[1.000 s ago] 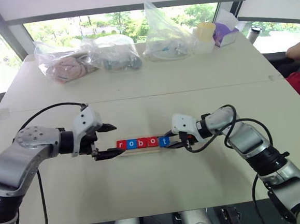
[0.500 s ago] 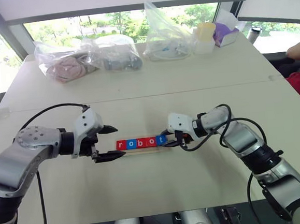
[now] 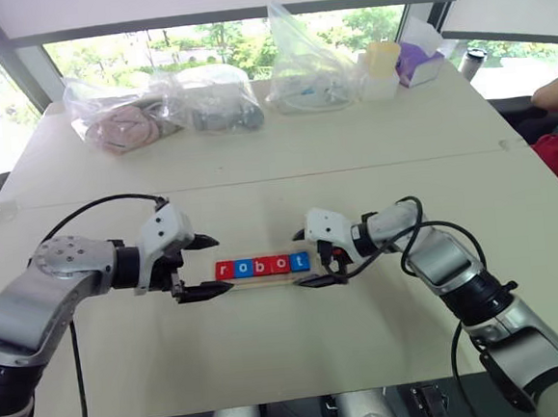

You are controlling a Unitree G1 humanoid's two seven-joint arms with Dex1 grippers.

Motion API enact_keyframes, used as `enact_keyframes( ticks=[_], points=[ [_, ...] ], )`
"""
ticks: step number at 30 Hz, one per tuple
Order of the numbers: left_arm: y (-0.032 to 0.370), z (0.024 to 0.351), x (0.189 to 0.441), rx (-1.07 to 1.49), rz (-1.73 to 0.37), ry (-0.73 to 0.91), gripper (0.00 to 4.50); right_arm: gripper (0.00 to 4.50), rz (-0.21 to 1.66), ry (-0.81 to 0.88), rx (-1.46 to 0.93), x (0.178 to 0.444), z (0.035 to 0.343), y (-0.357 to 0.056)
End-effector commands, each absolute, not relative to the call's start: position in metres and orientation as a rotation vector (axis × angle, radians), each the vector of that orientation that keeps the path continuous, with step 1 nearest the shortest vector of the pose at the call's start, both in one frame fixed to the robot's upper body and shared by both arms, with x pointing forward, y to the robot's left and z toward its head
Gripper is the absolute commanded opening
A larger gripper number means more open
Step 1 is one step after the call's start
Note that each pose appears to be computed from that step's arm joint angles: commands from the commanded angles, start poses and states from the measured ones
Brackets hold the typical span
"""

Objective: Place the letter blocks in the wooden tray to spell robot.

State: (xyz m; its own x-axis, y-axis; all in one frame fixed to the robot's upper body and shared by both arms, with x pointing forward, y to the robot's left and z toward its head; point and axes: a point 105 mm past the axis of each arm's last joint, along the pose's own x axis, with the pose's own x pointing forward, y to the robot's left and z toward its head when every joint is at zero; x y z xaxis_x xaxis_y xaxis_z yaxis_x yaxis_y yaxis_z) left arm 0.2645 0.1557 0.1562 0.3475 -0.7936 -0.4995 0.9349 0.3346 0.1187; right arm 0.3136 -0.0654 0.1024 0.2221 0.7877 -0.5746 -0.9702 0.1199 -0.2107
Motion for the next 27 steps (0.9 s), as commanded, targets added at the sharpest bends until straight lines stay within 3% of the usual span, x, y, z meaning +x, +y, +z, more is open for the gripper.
enact_keyframes(
  ticks=[1, 8, 27],
  points=[
    [0.156, 0.161, 0.265, 0.445, -1.159, 0.356, 4.50, 4.47, 1.291, 0.245, -0.587, 0.321, 0.137, -0.061],
    [0.157, 0.162, 0.264, 0.435, -1.157, 0.355, 4.50, 4.47, 1.137, 0.200, -0.606, 0.332, 0.154, -0.092],
    [0.155, 0.163, 0.265, 0.423, -1.166, 0.356, 4.50, 4.47, 1.106, 0.248, -0.657, 0.323, 0.123, -0.095]
  ],
)
